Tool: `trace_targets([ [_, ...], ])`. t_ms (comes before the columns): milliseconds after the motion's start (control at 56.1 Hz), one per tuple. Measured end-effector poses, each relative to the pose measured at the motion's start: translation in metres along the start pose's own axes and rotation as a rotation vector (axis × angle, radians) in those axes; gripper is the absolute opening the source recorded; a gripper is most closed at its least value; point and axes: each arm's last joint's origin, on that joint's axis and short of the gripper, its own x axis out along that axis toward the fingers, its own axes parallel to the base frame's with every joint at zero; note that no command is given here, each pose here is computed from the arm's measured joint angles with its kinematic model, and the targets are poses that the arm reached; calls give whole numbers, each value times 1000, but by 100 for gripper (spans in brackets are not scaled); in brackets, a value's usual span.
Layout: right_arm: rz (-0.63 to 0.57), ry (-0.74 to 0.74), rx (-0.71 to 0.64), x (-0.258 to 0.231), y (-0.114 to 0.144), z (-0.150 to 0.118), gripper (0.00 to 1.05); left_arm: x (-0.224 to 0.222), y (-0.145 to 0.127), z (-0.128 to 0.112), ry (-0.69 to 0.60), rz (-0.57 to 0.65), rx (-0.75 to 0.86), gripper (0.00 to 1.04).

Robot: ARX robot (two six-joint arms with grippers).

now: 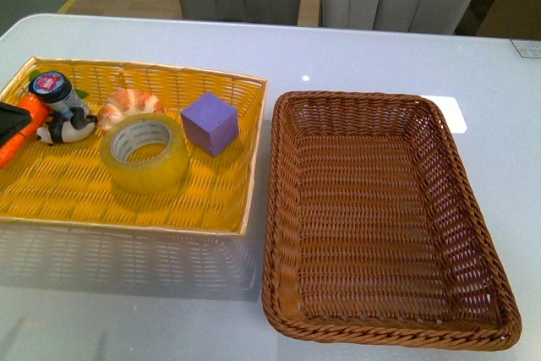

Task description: Move tape to another basket

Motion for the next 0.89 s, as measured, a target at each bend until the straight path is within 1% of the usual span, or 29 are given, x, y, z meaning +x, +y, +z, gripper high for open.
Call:
trace_targets([
  [89, 0, 0, 0, 0, 0, 0, 96, 17, 1, -2, 31, -8, 0, 96],
  [285, 0, 0, 0, 0, 0, 0, 96, 50, -1, 3, 60, -10, 16, 96],
  [714, 0, 0, 0, 0, 0, 0, 96, 52, -2, 2, 64, -10, 21, 96],
  [785, 0, 0, 0, 0, 0, 0, 96, 53, -4, 4, 29, -62, 7, 96],
  [892, 0, 0, 0, 0, 0, 0, 96, 61, -7, 10, 15, -72, 10, 96],
])
